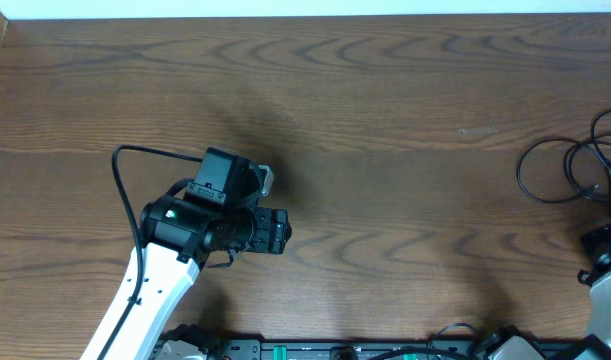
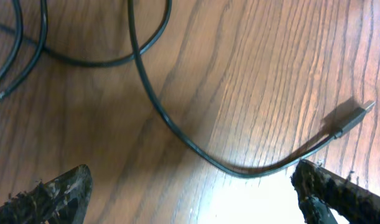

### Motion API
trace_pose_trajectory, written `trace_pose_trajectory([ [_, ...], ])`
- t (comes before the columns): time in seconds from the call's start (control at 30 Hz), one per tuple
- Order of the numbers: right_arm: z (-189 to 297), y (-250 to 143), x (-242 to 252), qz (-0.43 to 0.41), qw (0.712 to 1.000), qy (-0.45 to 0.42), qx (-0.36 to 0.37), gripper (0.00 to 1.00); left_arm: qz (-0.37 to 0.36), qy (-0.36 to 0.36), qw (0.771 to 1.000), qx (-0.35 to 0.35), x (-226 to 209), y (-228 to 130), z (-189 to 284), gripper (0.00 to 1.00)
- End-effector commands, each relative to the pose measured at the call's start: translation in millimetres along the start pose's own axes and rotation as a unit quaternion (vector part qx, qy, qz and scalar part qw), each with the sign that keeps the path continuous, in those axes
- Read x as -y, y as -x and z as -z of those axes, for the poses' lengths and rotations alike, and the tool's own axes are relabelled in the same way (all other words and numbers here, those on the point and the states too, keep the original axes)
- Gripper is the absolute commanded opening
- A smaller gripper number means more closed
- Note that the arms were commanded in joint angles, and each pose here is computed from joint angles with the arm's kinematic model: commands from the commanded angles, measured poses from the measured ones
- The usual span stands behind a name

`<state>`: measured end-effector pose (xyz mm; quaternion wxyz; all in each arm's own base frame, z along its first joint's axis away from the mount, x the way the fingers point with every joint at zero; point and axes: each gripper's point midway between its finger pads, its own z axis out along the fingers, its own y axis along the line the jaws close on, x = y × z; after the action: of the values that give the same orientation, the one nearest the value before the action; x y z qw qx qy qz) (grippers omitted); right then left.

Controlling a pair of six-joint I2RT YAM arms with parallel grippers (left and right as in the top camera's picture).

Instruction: Untangle cables

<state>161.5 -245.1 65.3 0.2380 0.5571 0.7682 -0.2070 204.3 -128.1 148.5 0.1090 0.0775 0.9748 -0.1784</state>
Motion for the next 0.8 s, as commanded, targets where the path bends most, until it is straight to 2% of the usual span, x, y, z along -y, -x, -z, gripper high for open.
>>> trace_pose_trajectory([
  [0.0, -8.3, -0.3, -1.1, -0.017, 1.0, 0.006, -0.01, 0.99, -0.01, 0.002, 1.0, 0.01, 0.5, 4.4, 5.0, 0.79],
  [0.37, -40.1, -13.6, -18.0, -0.012, 0.999, 0.028, -0.043, 0.98, -0.01, 0.001, 1.0, 0.009, 0.7, 4.2, 4.9, 0.79],
  [0.57, -49.0, -11.0, -23.8, -0.015, 0.999, 0.037, -0.037, 0.88, -0.01, 0.001, 1.0, 0.009, 0.7, 4.2, 4.9, 0.79],
  [0.67, -54.6, -14.3, -31.0, -0.015, 0.998, 0.052, -0.044, 0.77, -0.01, 0.001, 1.0, 0.009, 0.8, 4.1, 4.9, 0.79],
  [0.73, -58.6, -17.1, -35.2, -0.014, 0.997, 0.061, -0.049, 0.59, -0.01, 0.001, 1.0, 0.009, 0.8, 4.1, 4.9, 0.79],
  [0.77, -60.9, -18.3, -36.5, -0.014, 0.997, 0.063, -0.051, 0.44, -0.01, 0.001, 1.0, 0.009, 0.8, 4.1, 4.9, 0.79],
])
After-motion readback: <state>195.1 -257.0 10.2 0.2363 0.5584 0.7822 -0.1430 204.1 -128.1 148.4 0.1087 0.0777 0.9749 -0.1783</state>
